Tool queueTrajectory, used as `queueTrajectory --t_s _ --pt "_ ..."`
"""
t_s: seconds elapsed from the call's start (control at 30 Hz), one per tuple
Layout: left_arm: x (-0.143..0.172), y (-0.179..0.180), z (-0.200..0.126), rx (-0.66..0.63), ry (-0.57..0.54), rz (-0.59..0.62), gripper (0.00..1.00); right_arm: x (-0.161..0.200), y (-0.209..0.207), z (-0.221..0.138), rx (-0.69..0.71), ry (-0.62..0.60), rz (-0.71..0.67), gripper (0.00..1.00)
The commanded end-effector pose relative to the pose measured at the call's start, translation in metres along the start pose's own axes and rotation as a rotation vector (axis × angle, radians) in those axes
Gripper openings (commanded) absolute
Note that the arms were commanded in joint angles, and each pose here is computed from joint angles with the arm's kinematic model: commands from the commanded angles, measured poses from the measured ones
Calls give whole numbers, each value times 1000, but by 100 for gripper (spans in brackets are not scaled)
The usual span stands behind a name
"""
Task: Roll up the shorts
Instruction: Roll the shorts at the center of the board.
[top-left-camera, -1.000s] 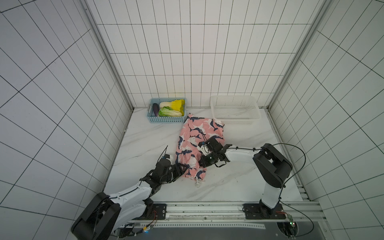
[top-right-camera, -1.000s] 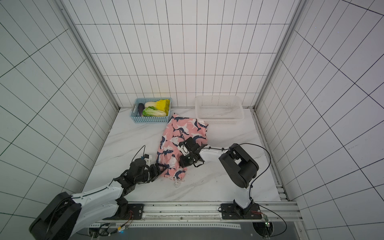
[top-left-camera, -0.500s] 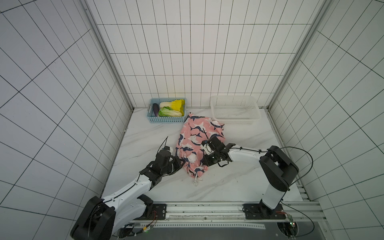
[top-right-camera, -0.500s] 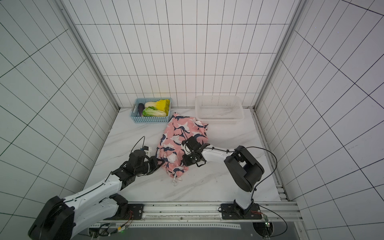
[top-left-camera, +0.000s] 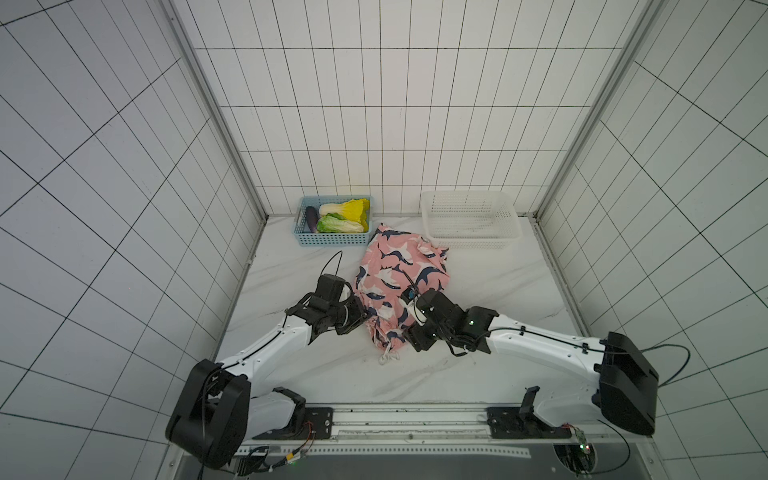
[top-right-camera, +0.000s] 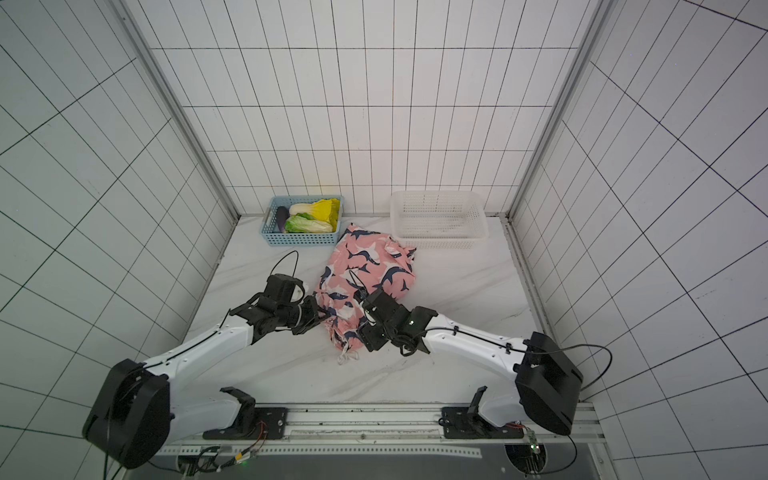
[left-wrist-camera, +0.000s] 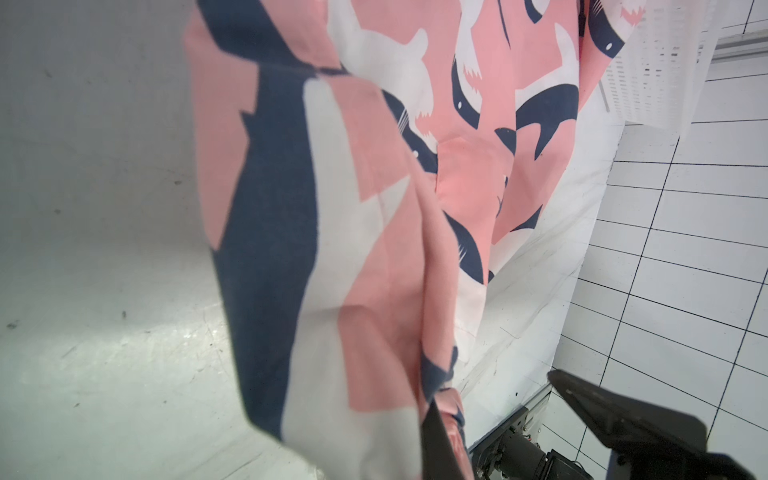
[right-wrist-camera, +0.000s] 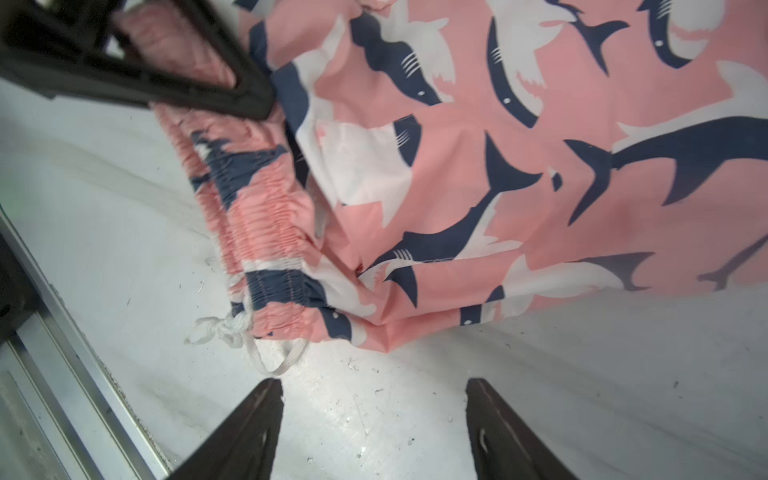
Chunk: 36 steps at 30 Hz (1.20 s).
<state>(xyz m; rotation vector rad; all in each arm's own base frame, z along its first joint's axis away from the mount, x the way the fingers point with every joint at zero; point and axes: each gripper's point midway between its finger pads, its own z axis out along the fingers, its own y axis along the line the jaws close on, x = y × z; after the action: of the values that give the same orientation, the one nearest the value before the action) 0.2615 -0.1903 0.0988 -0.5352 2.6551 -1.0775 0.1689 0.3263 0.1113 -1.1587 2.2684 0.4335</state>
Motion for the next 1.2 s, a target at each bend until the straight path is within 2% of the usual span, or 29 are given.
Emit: queueTrajectory --t_s 0.0,0.13,0.37,0.8,1.0,1.1,1.17 --pt "-1 -8 -1 15 36 -5 0 -1 17 11 18 -19 -128 73" --pt "-5 -12 -2 15 35 -22 0 -5 38 22 8 -21 -199 73" --pt "-7 -15 -5 24 29 -23 0 -11 56 42 7 -18 -237 74" --pt "-9 -16 -3 48 40 -61 0 -18 64 75 92 -33 -267 74" --pt "-10 -17 -5 66 41 -76 0 -15 52 88 179 -14 -268 74" --pt "-10 -15 -5 64 42 -81 0 -12 45 96 225 -4 -278 70" --pt "-10 -14 -5 66 45 -92 0 -12 37 99 271 -2 -271 60"
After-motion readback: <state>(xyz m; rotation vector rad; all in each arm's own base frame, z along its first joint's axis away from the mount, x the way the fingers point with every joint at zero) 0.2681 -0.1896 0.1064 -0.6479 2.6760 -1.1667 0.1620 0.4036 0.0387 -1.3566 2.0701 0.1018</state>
